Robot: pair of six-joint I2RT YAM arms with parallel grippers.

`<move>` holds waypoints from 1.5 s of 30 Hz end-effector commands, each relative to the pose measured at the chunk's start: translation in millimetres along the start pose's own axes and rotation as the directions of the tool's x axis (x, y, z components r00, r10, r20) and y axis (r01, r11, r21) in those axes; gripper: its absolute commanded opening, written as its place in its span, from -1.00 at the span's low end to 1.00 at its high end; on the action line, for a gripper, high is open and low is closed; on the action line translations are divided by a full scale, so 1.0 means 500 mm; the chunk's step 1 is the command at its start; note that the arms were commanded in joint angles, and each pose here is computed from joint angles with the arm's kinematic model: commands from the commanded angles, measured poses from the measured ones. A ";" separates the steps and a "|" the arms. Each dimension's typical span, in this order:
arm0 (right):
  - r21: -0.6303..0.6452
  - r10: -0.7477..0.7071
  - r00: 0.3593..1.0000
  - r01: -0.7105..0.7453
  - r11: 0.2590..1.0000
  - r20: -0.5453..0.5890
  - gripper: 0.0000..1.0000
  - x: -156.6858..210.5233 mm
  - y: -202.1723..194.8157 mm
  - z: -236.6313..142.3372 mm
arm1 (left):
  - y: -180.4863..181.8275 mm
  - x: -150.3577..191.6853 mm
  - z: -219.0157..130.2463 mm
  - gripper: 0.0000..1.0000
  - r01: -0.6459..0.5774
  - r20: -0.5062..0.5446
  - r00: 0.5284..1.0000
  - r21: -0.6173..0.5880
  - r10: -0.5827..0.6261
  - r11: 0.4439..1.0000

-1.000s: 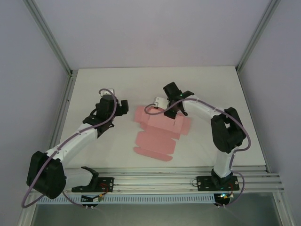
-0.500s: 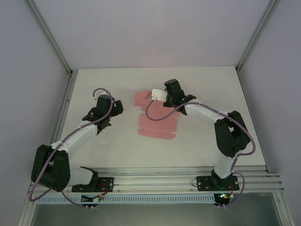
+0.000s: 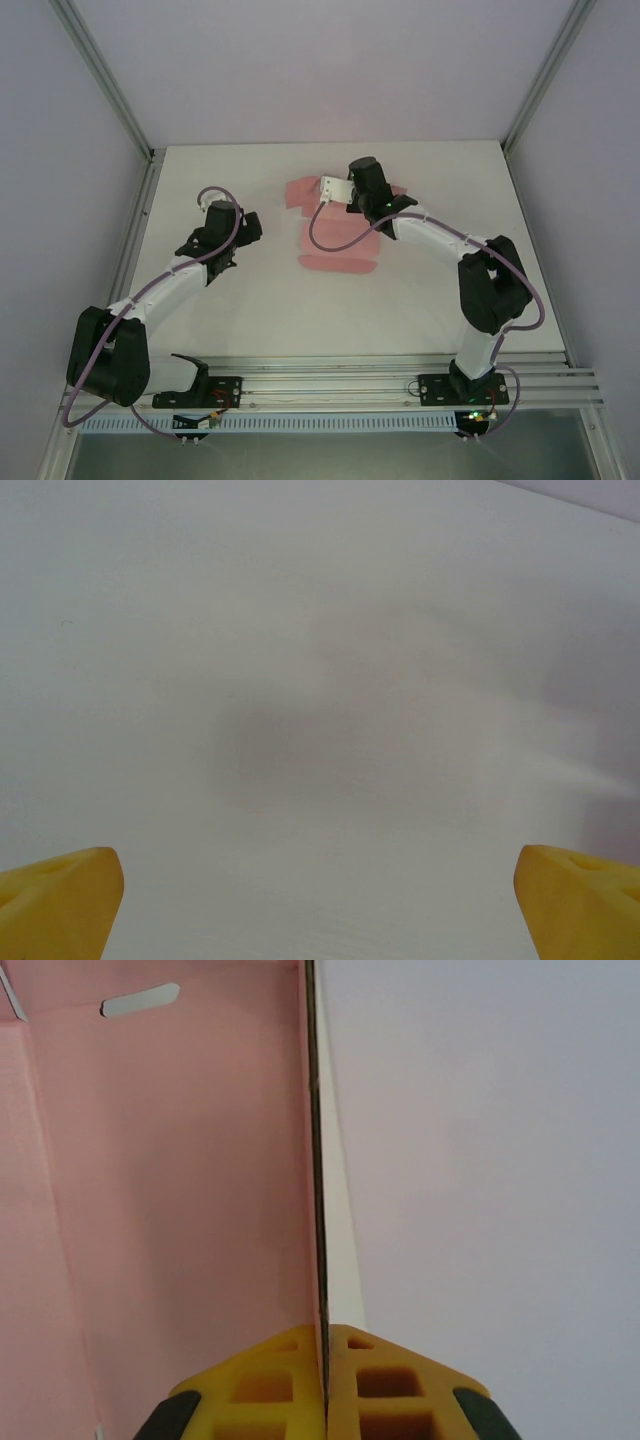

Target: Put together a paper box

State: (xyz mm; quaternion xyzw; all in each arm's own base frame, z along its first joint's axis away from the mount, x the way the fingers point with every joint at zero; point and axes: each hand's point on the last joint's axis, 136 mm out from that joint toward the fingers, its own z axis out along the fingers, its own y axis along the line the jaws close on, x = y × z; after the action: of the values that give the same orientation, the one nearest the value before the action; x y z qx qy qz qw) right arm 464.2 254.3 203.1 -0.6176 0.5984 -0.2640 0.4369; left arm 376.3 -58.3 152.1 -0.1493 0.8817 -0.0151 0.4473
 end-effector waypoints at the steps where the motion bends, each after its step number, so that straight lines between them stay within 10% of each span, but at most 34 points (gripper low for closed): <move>1: 0.076 -0.041 0.999 0.041 0.996 -0.002 -1.00 -0.023 -0.014 -0.002 | 0.014 -0.002 0.007 0.99 0.035 0.009 0.999 -0.018 -0.035 0.999; 10: 0.092 -0.020 0.995 0.029 0.995 -0.095 -1.00 -0.023 0.058 0.008 | 0.023 0.029 0.004 0.99 0.068 -0.030 0.997 -0.005 -0.068 0.998; 21: 0.038 0.041 0.992 -0.037 0.999 -0.118 -1.00 -0.018 0.160 -0.007 | -0.132 0.157 -0.060 0.94 0.244 -0.316 0.944 0.465 -0.098 0.851; 30: 0.020 0.084 0.992 -0.083 0.996 -0.095 -1.00 -0.031 0.153 -0.006 | -0.203 0.310 -0.046 0.11 0.300 -0.513 0.858 0.475 -0.017 0.827; 45: -0.062 0.050 0.996 -0.055 0.997 -0.070 -1.00 -0.032 0.201 -0.015 | -0.234 0.419 0.027 -0.48 0.336 -0.634 0.773 0.402 -0.006 0.852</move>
State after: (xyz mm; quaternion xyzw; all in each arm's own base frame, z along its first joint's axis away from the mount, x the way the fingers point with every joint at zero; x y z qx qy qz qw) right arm 416.8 272.0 127.1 -0.5968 0.6342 -0.2836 0.4014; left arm 298.6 -216.6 20.0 -0.1015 0.9224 -0.3318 0.1695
